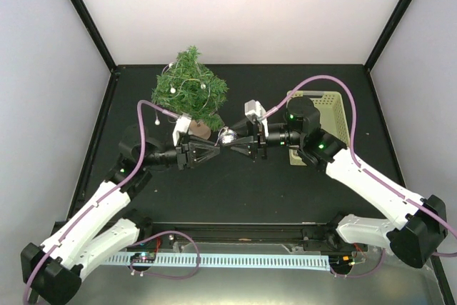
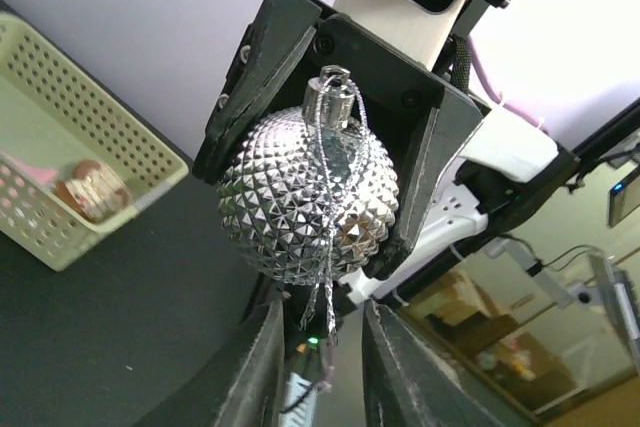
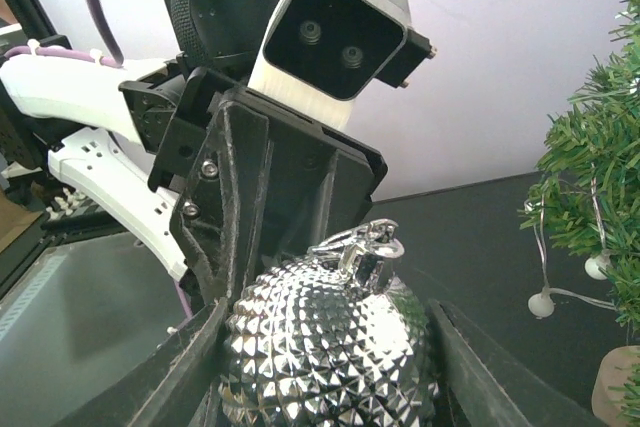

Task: Decorate the small christmas tree

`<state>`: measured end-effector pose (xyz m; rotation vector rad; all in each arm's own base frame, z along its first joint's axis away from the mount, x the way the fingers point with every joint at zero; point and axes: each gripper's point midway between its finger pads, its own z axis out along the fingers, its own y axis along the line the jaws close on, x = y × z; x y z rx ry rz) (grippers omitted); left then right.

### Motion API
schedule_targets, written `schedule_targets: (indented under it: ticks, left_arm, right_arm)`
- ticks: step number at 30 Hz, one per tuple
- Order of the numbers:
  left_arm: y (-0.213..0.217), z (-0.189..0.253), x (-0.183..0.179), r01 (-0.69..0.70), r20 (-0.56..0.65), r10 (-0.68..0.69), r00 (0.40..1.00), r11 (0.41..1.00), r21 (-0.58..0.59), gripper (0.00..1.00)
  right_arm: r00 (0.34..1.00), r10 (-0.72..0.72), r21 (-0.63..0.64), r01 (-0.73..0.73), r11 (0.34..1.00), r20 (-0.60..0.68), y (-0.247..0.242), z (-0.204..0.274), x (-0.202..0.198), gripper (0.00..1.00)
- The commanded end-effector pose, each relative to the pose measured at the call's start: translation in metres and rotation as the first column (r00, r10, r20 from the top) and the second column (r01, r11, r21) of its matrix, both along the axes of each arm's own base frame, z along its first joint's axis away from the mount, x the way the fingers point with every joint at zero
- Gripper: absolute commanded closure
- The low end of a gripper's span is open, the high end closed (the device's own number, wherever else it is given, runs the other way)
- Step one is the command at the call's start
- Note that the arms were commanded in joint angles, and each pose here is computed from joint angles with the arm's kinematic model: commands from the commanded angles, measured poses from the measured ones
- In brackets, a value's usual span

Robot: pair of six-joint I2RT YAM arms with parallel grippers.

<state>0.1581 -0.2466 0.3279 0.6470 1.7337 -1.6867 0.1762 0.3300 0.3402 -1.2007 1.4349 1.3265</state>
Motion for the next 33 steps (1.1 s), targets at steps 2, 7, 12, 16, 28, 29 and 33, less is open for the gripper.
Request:
schedule_targets:
  ticks: [2, 7, 12, 16, 28, 29, 33]
  left_arm:
    - [0.004, 0.005, 0.003, -0.065, 0.106, 0.064, 0.992, 0.998, 0.003, 0.95]
    - [0.02, -0.004, 0.027, -0.275, 0.161, 0.265, 0.951, 0.96, 0.048, 0.98]
    - [0.034, -0.015, 0.048, -0.42, 0.221, 0.39, 0.894, 0.901, 0.107, 0.98]
    - [0.037, -0.027, 0.06, -0.463, 0.247, 0.42, 0.873, 0.874, 0.15, 0.99]
    - [0.041, -0.049, 0.087, -0.543, 0.325, 0.462, 0.825, 0.807, 0.231, 0.98]
    - [0.041, -0.051, 0.089, -0.548, 0.332, 0.464, 0.822, 0.803, 0.234, 0.98]
    - [0.045, -0.063, 0.099, -0.577, 0.34, 0.484, 0.806, 0.769, 0.274, 0.98]
  right_arm:
    - [0.999, -0.02, 0.011, 0.019, 1.0, 0.031, 0.0, 0.002, 0.001, 0.61]
    - [0.992, -0.103, -0.075, 0.108, 0.991, 0.068, -0.002, -0.025, 0.017, 0.61]
    - [0.983, -0.163, -0.14, 0.174, 0.975, 0.09, 0.0, -0.047, 0.035, 0.62]
    - [0.975, -0.194, -0.146, 0.208, 0.967, 0.105, 0.004, -0.056, 0.047, 0.62]
    - [0.962, -0.22, -0.259, 0.256, 0.931, 0.162, 0.023, -0.1, 0.086, 0.64]
    - [0.961, -0.22, -0.262, 0.259, 0.93, 0.167, 0.025, -0.101, 0.088, 0.64]
    - [0.956, -0.228, -0.282, 0.274, 0.919, 0.185, 0.031, -0.107, 0.096, 0.64]
